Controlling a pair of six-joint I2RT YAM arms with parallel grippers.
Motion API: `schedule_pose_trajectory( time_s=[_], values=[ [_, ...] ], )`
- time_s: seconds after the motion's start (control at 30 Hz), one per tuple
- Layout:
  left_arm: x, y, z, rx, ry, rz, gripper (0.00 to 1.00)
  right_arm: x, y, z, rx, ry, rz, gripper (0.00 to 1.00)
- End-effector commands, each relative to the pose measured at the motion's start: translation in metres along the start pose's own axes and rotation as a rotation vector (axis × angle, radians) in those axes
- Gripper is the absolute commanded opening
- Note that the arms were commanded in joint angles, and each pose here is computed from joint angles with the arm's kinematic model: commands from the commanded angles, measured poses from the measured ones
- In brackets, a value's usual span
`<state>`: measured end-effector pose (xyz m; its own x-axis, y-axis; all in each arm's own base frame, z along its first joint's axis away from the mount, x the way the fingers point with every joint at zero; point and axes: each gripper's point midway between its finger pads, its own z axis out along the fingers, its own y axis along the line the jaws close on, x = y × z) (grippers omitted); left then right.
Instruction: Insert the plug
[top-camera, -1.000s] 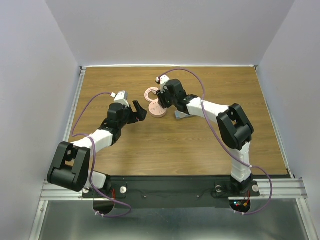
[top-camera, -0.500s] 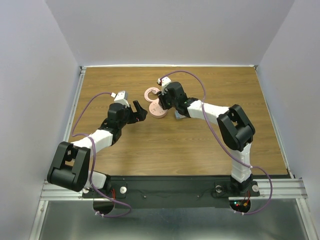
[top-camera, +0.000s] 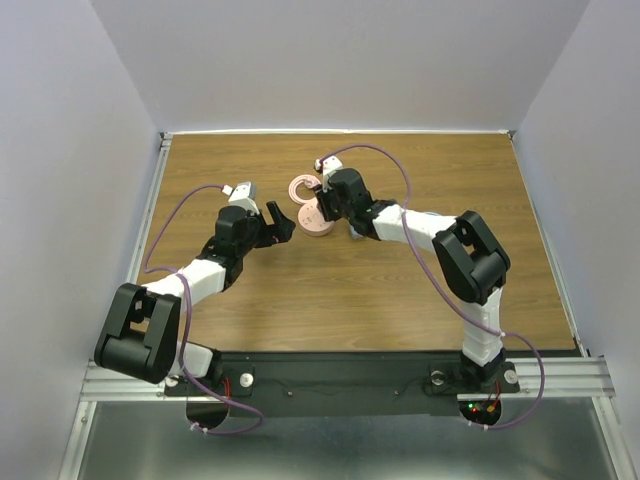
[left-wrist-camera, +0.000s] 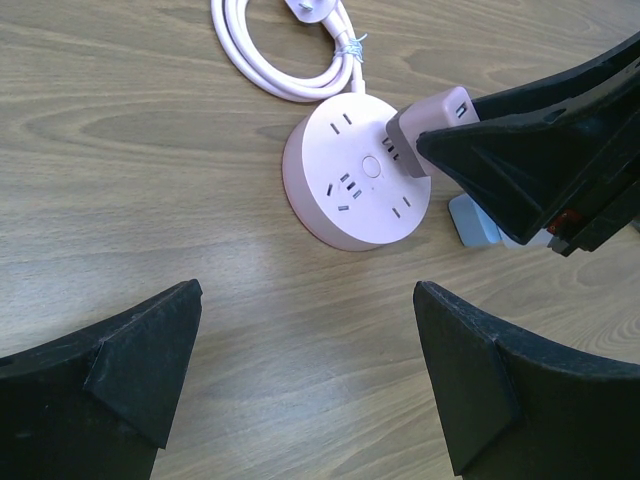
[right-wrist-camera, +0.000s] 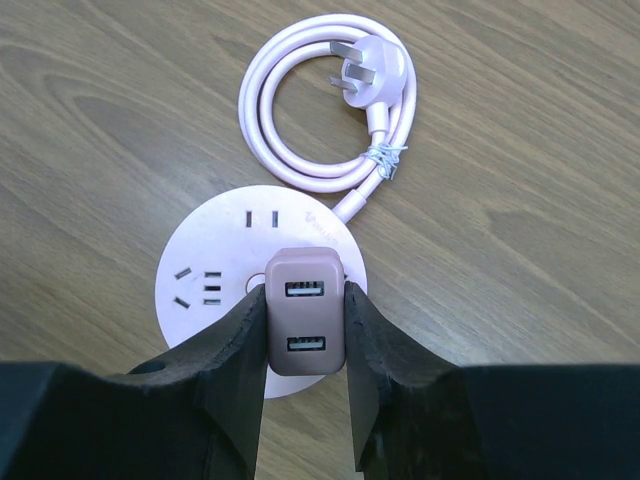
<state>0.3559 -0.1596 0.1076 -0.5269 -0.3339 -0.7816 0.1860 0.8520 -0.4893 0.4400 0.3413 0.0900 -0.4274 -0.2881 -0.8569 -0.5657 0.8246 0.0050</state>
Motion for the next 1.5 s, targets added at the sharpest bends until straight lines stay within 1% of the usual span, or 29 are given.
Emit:
schedule_pose_trajectory(
  time_s=[0.0,0.3,0.5,0.87,1.0,1.2,1.33,1.37,1.47],
  values=[
    [-0.009,-0.003,0.000,0.022,-0.029,0.022,0.99,0.103,0.011,-0.007,-0.006,0.299,-0.040,0.00],
    [-0.015,-0.005,-0.006,0.020,-0.054,0.025,0.99,0.131,0.018,-0.008,-0.039,0.361,-0.014,0.00],
    [-0.020,-0.009,-0.009,0.030,-0.066,0.023,0.99,0.129,0.028,-0.003,-0.084,0.359,0.019,0.00],
    [-0.025,-0.011,-0.012,0.028,-0.076,0.029,0.99,0.150,0.031,0.002,-0.096,0.433,0.028,0.01],
    [-0.025,-0.012,-0.013,0.031,-0.076,0.026,0.99,0.154,0.029,0.006,-0.079,0.481,0.032,0.00],
    [-0.026,-0.010,-0.014,0.027,-0.080,0.027,0.99,0.149,0.028,0.015,-0.061,0.494,0.035,0.00],
    [-0.025,-0.011,-0.015,0.029,-0.079,0.027,0.99,0.155,0.027,0.017,-0.047,0.536,0.034,0.00],
    [-0.025,-0.011,-0.015,0.028,-0.079,0.024,0.99,0.156,0.021,0.019,-0.014,0.540,0.025,0.00],
    [-0.025,-0.011,-0.014,0.029,-0.077,0.025,0.99,0.157,0.020,0.019,-0.006,0.550,0.029,0.00]
  ],
)
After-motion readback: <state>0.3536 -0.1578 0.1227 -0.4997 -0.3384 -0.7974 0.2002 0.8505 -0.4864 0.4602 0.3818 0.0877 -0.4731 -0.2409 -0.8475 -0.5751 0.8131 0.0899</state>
